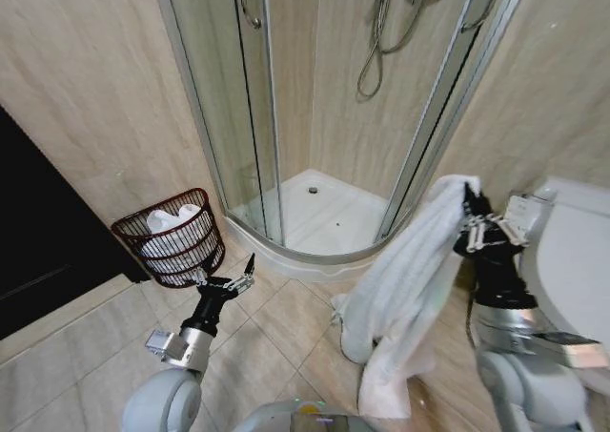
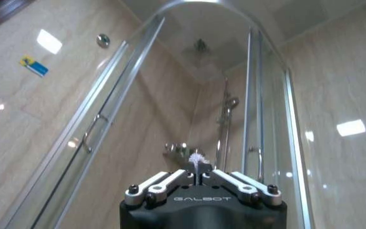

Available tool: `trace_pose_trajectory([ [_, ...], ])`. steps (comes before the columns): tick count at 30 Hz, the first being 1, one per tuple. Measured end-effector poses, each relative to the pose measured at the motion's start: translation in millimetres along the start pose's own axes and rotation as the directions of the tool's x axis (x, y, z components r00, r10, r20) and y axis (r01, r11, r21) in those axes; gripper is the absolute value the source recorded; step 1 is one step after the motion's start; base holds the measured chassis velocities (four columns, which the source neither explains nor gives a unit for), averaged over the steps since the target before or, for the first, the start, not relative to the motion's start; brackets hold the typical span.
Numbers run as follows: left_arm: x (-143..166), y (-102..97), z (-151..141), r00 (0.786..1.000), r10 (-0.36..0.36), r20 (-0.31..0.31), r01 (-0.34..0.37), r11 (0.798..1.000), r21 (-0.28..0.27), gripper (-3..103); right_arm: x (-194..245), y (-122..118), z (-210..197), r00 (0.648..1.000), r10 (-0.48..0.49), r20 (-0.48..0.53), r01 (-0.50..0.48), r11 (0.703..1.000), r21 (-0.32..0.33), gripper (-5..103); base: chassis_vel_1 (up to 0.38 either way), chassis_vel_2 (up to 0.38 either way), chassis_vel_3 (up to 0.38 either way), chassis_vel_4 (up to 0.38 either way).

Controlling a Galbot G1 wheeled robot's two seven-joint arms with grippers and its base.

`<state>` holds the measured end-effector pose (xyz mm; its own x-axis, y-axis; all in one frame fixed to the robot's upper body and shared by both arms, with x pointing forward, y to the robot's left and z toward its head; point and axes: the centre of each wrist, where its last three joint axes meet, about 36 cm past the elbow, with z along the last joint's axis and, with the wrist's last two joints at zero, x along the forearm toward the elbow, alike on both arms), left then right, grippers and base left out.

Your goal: Discard the used towel into the hamper.

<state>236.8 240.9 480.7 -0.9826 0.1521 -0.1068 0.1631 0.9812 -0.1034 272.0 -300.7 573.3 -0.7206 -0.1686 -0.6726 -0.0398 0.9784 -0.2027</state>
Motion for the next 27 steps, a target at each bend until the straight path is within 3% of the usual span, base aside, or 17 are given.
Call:
trace_pose_trajectory([
  [14, 0.0, 0.0, 0.0, 1.0, 0.0, 0.0, 0.0, 1.0, 0.0, 100, -17.0, -23.3, -16.5, 0.999, -0.005, 0.038, 0.004, 0.999, 0.035, 2, 0.0, 0.0, 0.0, 0.0],
  [27, 0.0, 0.0, 0.0, 1.0, 0.0, 0.0, 0.0, 1.0, 0.0, 100, -17.2, -31.0, -18.9, 0.999, 0.016, 0.04, -0.016, 1.0, 0.015, 2, 0.0, 0.0, 0.0, 0.0],
])
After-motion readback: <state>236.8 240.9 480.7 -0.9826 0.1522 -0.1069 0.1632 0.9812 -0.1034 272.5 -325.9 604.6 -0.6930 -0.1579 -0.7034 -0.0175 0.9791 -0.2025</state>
